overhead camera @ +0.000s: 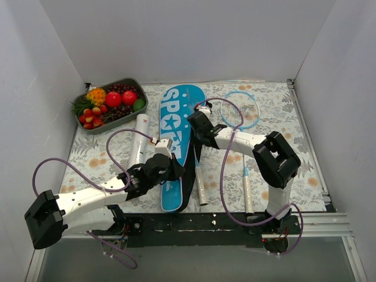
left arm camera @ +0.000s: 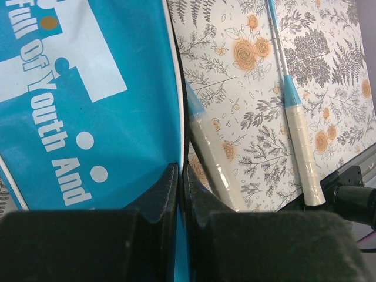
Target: Pack up the badminton gear
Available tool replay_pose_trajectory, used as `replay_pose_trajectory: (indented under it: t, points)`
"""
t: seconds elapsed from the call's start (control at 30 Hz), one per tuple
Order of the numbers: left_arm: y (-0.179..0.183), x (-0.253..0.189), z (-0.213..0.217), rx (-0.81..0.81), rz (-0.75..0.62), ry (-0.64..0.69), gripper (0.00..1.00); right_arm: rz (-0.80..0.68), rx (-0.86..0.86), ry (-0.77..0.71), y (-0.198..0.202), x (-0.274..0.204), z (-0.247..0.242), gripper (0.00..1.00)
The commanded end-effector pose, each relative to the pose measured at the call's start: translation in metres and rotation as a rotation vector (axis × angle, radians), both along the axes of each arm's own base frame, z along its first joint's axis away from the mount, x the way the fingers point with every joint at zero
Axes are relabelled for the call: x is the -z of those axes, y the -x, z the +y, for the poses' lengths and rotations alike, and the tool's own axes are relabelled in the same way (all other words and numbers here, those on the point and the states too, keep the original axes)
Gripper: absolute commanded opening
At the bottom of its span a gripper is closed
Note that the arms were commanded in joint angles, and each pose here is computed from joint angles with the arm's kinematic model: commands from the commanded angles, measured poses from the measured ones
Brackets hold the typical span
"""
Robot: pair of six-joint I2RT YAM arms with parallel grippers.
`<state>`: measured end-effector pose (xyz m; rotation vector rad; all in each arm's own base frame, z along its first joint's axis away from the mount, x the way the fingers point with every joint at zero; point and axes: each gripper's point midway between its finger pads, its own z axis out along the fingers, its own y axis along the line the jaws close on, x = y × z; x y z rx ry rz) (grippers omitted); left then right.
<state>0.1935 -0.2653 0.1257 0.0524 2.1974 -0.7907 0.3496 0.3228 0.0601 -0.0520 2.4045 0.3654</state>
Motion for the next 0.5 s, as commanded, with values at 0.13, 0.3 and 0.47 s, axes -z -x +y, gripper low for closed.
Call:
replay_pose_trajectory:
  t: [0.13,0.3,0.47]
  points:
    - [-0.001,-0.005,-0.012,0.027,-0.012,0.023,0.00,-0.131,-0.078,-0.135,-0.016,-0.063,0.025,0.01]
    - [-0.006,-0.006,-0.011,0.014,-0.028,-0.005,0.00,-0.030,-0.116,-0.035,0.022,-0.051,-0.007,0.01]
    - [-0.011,-0.009,-0.013,0.002,-0.041,-0.014,0.00,0.009,-0.134,0.014,0.061,-0.045,-0.042,0.01]
